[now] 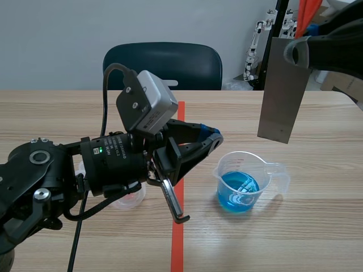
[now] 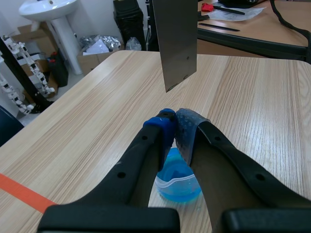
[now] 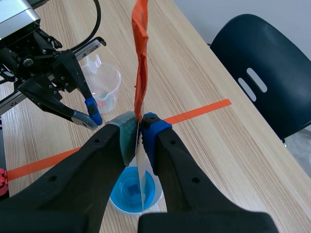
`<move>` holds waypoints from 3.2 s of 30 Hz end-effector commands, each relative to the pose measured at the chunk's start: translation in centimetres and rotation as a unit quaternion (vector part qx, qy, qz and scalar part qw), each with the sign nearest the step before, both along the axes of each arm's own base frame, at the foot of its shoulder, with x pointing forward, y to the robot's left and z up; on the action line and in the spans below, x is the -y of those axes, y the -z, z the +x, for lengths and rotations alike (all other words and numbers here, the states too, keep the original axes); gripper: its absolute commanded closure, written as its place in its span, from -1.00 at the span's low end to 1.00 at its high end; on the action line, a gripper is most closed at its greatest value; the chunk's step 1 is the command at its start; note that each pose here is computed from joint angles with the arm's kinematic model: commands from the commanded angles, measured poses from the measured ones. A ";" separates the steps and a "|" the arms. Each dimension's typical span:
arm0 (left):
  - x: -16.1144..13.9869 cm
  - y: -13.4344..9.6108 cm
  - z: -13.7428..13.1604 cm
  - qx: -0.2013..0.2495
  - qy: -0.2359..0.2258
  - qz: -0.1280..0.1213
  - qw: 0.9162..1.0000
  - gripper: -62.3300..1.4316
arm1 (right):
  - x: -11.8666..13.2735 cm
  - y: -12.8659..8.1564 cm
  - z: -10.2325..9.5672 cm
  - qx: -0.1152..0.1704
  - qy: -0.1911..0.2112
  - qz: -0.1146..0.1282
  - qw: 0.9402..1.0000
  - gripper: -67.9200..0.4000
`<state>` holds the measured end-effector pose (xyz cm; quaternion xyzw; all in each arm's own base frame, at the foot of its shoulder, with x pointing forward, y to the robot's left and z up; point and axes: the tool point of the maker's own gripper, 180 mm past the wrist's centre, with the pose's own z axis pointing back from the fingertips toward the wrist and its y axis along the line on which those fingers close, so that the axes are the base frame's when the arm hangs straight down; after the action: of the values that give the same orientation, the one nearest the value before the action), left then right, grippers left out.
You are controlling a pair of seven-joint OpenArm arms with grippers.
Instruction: Do the redox reaction experiment. move the plate over the left beaker
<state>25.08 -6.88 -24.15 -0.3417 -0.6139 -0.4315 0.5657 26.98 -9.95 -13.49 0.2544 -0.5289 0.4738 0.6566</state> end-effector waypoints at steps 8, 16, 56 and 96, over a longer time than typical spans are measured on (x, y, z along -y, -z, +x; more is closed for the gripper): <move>0.2 -1.4 0.1 0.013 0.001 -0.019 1.000 0.83 | -0.2 -1.2 0.3 0.013 0.001 0.014 1.000 0.97; 0.2 -1.4 0.1 0.013 0.001 -0.018 1.000 0.83 | -0.2 -1.2 0.3 0.013 0.001 0.014 1.000 0.97; -10.9 -3.1 -7.0 -0.059 -0.145 -0.100 0.983 0.82 | -1.6 -0.5 0.5 0.020 0.017 0.068 0.997 0.97; -19.9 2.0 -14.5 -0.038 -0.408 -0.146 0.901 -1.00 | -16.8 0.3 1.2 0.011 -0.041 0.086 0.995 0.97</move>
<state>10.72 13.00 -26.70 -0.1545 -0.7252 -0.0630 0.6680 27.84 6.67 -15.05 0.3226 -0.5474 0.4604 0.6200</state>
